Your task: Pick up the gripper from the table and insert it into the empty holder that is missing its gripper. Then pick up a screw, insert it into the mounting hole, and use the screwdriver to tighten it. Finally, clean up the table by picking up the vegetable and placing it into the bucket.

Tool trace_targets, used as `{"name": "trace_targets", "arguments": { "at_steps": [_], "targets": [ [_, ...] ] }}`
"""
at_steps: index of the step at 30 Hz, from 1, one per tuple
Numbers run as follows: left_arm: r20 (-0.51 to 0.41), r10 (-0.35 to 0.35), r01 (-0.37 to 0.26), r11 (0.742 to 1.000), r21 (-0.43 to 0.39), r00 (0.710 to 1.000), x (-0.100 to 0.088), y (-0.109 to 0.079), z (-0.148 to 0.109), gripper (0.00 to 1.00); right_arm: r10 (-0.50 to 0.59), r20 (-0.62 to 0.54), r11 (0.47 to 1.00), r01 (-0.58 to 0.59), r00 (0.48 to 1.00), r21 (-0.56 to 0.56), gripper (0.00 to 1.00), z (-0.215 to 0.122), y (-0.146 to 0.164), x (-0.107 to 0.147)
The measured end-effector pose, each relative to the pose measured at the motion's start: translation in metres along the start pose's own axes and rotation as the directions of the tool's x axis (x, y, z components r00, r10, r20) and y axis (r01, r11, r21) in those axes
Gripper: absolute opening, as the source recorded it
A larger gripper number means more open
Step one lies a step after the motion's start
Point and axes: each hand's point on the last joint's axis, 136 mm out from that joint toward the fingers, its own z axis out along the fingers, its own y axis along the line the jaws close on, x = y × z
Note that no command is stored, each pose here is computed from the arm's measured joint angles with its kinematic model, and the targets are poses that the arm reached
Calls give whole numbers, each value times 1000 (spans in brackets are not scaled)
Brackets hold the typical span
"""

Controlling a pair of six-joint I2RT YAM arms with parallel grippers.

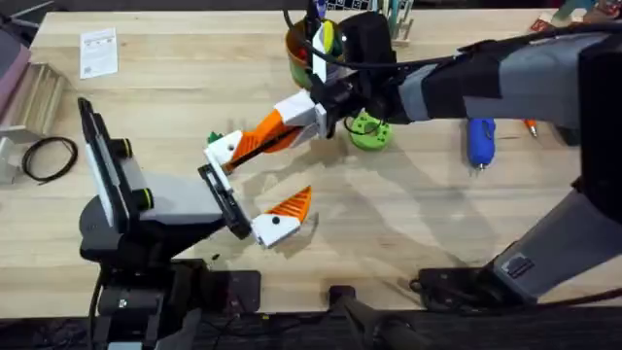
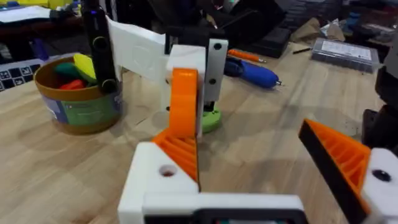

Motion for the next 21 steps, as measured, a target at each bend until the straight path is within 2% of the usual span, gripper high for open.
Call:
{"name": "trace_targets", "arguments": {
  "at_steps": [13, 14, 19, 20, 21],
  "targets": [
    [1, 1, -1, 1000, -10, 1000, 0, 2, 0, 985, -2, 6, 1000, 2, 1000, 6, 11, 1, 0, -2],
    [1, 2, -2, 1000, -11, 1000, 0, 2, 0, 985, 3, 6, 1000, -3, 1000, 6, 53, 1, 0, -2],
    [-1, 3, -3, 1000, 22, 1000, 0, -4, 0, 985, 7, 12, 1000, -7, 1000, 24, 766, 9, -4, -2],
    [-1, 3, -3, 1000, 24, 1000, 0, -4, 0, 985, 6, 15, 1000, -6, 1000, 28, 881, 10, -5, -2],
    [-1, 4, -4, 1000, 25, 1000, 0, -5, 0, 985, 6, 18, 999, -7, 1000, 32, 910, 11, -5, -3]
  ]
}}
